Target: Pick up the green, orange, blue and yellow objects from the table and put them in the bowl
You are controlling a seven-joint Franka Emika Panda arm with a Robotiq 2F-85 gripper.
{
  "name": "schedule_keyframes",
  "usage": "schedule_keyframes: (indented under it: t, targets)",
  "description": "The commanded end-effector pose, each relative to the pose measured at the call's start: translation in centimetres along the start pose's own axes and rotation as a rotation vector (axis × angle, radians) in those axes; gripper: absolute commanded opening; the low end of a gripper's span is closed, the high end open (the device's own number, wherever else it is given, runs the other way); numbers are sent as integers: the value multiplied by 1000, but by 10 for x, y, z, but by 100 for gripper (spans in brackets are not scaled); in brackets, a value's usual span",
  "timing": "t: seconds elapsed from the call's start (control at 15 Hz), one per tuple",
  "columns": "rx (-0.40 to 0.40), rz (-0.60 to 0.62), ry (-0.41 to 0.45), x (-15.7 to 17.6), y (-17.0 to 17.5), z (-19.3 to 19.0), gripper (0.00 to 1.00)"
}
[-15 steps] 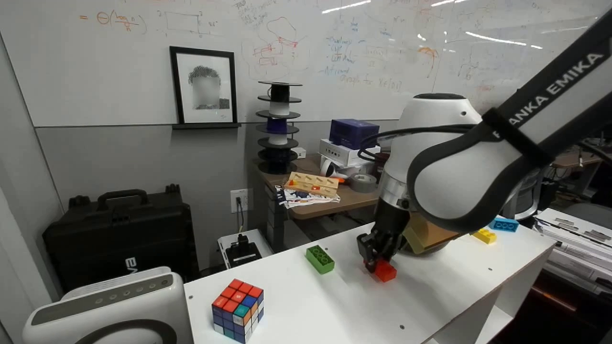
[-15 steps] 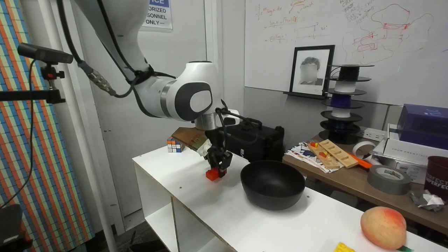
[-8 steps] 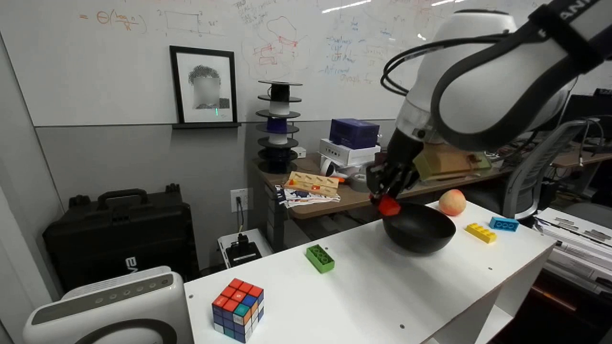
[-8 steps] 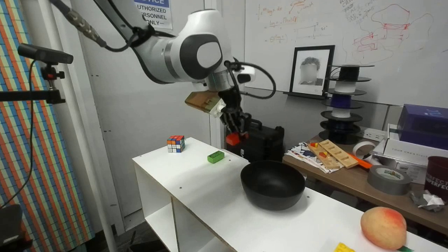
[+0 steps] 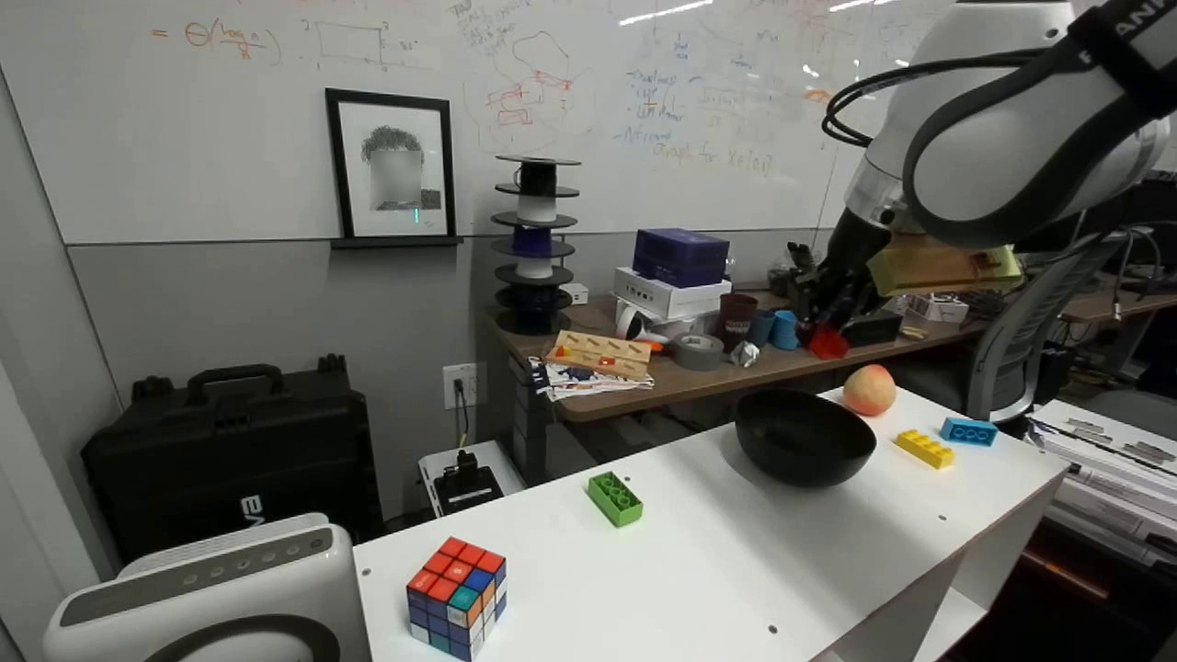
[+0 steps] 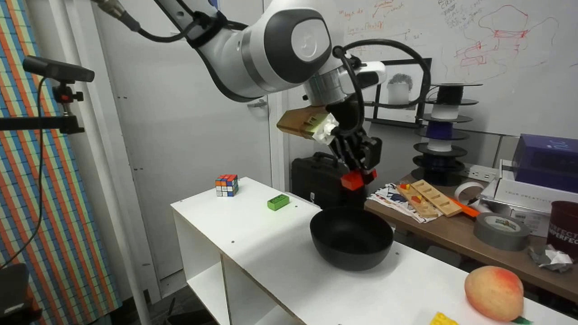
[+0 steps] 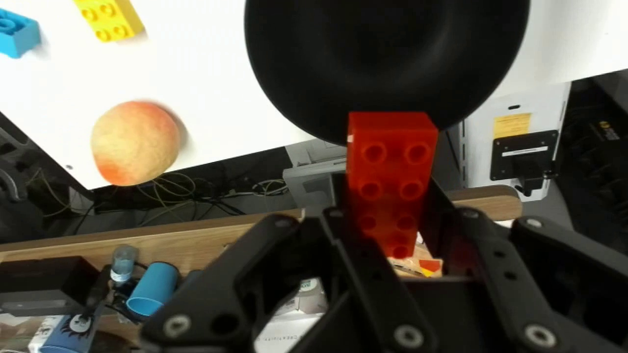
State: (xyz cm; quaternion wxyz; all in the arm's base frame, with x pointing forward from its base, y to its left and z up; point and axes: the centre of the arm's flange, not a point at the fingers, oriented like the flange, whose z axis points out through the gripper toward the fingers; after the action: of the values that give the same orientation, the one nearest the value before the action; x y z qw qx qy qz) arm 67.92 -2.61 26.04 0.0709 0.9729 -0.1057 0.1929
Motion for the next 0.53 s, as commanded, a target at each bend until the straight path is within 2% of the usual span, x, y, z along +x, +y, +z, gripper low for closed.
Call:
schedule_keyframes:
  t: [0.0,0.07,0.4,0.47]
  targets:
    - [-27,10,4,3,7,12,45]
    - [-24,2,3,2,7,13,62]
    - [-1,-41,-5,-8,-6,-5,99]
    - [2,-62,-17,-10,-9,-12,100]
